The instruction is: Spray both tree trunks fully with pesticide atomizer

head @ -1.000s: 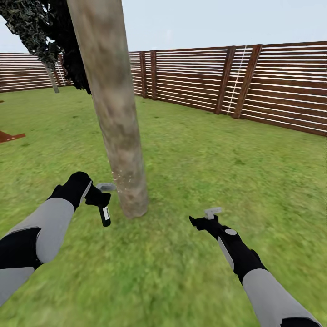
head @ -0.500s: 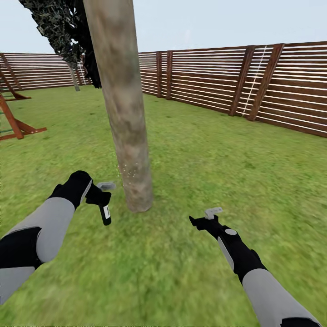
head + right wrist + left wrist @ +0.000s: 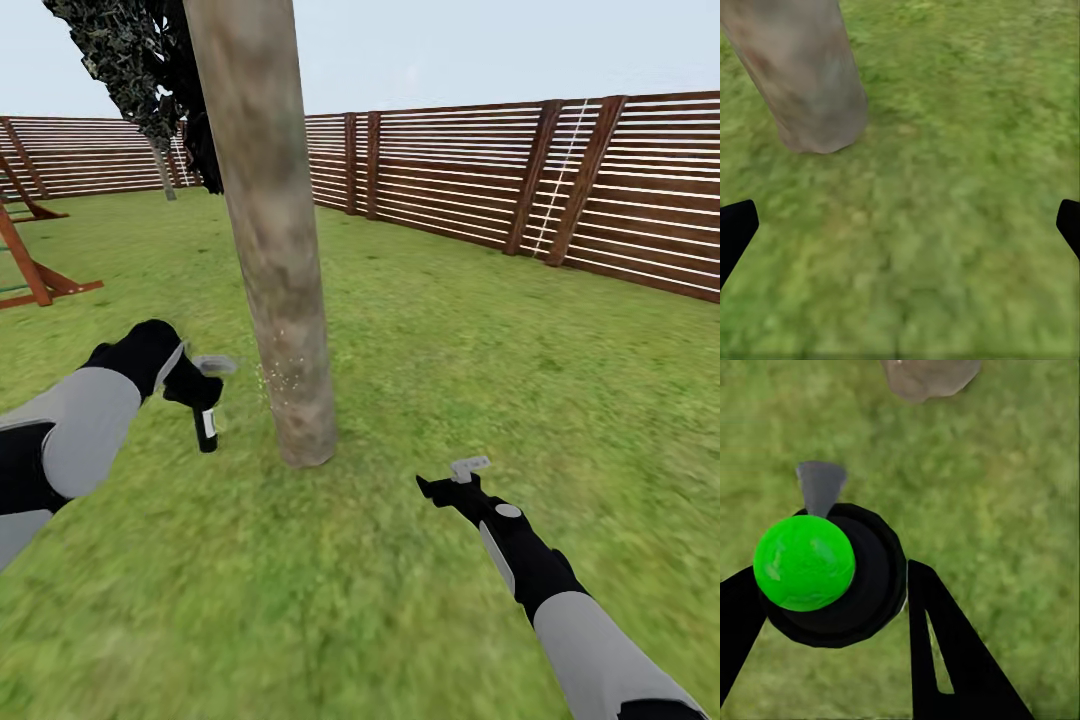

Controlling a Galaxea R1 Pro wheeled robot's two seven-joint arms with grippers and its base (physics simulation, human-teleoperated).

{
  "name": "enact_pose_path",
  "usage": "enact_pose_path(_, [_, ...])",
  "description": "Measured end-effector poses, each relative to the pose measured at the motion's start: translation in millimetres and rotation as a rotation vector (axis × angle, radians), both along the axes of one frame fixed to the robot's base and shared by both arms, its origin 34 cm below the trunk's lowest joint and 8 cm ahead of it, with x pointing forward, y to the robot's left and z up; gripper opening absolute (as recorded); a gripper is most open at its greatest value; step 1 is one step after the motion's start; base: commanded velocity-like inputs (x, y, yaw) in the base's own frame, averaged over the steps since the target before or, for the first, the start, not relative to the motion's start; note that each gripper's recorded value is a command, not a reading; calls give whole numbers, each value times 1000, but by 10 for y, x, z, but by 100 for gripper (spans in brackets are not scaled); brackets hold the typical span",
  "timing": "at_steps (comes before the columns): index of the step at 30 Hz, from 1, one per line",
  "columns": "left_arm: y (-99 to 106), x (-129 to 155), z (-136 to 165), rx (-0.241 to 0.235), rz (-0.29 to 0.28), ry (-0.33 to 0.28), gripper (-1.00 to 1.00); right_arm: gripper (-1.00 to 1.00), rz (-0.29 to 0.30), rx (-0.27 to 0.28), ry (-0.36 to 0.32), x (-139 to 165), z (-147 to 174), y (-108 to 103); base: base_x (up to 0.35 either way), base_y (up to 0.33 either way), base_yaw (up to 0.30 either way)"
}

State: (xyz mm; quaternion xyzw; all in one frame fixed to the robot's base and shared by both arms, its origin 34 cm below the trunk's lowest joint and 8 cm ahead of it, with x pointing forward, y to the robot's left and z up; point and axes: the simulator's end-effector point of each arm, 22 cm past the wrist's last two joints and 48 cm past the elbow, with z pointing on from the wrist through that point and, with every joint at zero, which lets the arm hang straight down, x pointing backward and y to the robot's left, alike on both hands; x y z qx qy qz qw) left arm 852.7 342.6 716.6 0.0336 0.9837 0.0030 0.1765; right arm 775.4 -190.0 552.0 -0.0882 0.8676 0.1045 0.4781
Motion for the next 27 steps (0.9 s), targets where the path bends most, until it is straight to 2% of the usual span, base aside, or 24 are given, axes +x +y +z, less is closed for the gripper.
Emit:
enact_pose_path(1, [-15,-6,-16,-7,5,1,-100,100,0,0,0,0,0,-1,0,0,0])
enact_pose_path(3, [-189,1,-42,-36,-6,2,-100,100,0,-1,0,-2,-2,-2,0,0,0])
enact_pose_path(8, [-1167,103,59,-112,-122,-26,-100,100,0,-1,0,-2,-1,-2,0,0,0])
enact_pose_path(10, [-1135,204,199,-78,-130,-68,-100,100,0,-1,0,-1,0,-1,0,0,0])
enact_pose_path(12, [-930,227,225,-54,-107,-77,-100,100,0,-1,0,-1,0,0,0,0,0])
enact_pose_path(14, [-593,226,230,-24,-68,-79,-100,100,1,-1,0,0,0,0,0,0,0])
enact_pose_path(15, [-344,202,214,-18,-28,-76,-100,100,1,-1,0,-2,-2,0,0,0,0])
enact_pose_path(16, [-234,176,174,10,-25,-70,-100,100,1,-1,1,-2,-4,-1,0,0,0])
enact_pose_path(17, [-287,85,-1,-21,-17,-43,-100,100,0,-1,1,-2,-5,-1,0,0,0])
enact_pose_path(21, [-475,-385,-782,-36,-41,76,-100,100,0,0,1,-1,-4,-1,0,0,0])
enact_pose_path(24, [-510,-591,-1094,-51,-42,109,-100,100,0,0,0,0,0,-1,0,0,0])
enact_pose_path(27, [-586,-739,-1336,-122,-10,115,-100,100,0,0,0,1,1,-1,0,0,0])
